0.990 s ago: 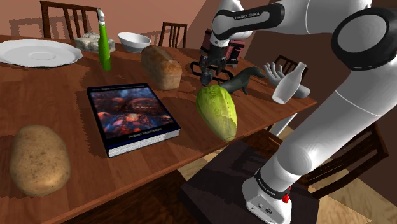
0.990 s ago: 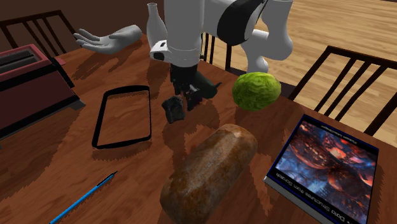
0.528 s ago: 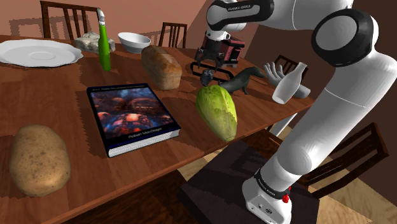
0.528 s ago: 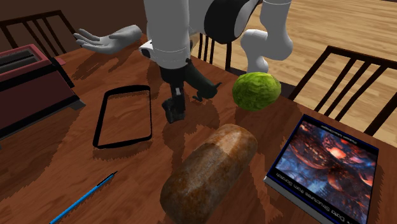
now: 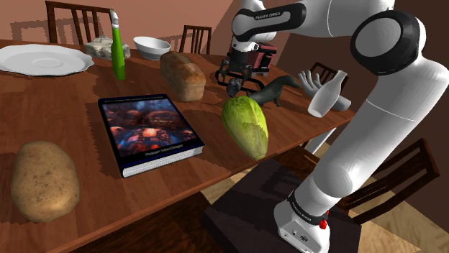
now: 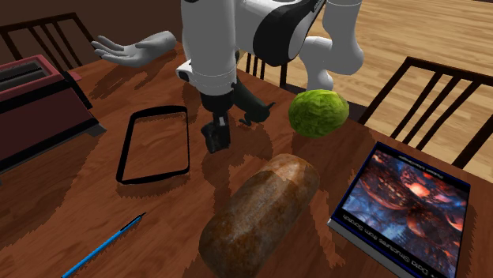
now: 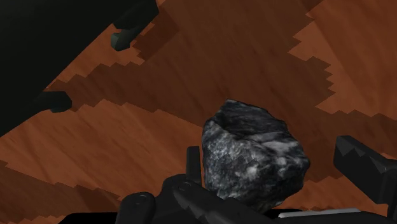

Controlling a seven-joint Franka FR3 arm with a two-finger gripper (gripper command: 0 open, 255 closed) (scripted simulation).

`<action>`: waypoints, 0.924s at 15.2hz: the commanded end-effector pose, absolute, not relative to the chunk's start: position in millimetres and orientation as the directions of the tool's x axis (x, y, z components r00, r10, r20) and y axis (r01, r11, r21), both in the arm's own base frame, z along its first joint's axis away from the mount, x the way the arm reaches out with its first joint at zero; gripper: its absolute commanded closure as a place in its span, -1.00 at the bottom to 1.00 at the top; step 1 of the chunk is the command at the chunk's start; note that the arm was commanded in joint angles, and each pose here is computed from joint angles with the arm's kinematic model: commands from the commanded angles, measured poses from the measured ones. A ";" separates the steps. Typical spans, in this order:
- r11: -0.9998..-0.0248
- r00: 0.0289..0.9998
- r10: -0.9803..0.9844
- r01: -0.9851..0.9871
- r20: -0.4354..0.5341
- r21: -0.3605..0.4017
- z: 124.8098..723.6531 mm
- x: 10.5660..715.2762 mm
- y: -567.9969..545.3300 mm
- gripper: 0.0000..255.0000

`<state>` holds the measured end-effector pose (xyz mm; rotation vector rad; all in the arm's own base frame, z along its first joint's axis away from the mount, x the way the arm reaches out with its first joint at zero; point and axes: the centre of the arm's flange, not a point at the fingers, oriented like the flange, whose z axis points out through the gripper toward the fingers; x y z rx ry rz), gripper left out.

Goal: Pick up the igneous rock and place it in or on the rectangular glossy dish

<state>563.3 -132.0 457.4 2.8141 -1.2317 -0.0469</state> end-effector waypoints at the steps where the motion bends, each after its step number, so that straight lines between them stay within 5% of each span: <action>1: -0.677 0.678 -0.735 -0.733 0.000 0.076 457.3 563.1 -132.0 -1.00; 3: -0.676 0.678 -0.735 -0.733 0.000 0.076 457.3 563.1 -132.0 -1.00; 4: -0.676 0.678 -0.735 -0.733 0.000 0.076 457.3 563.1 -132.0 1.00; 14: -0.677 0.678 -0.735 -0.733 0.000 0.076 462.5 563.1 -132.0 1.00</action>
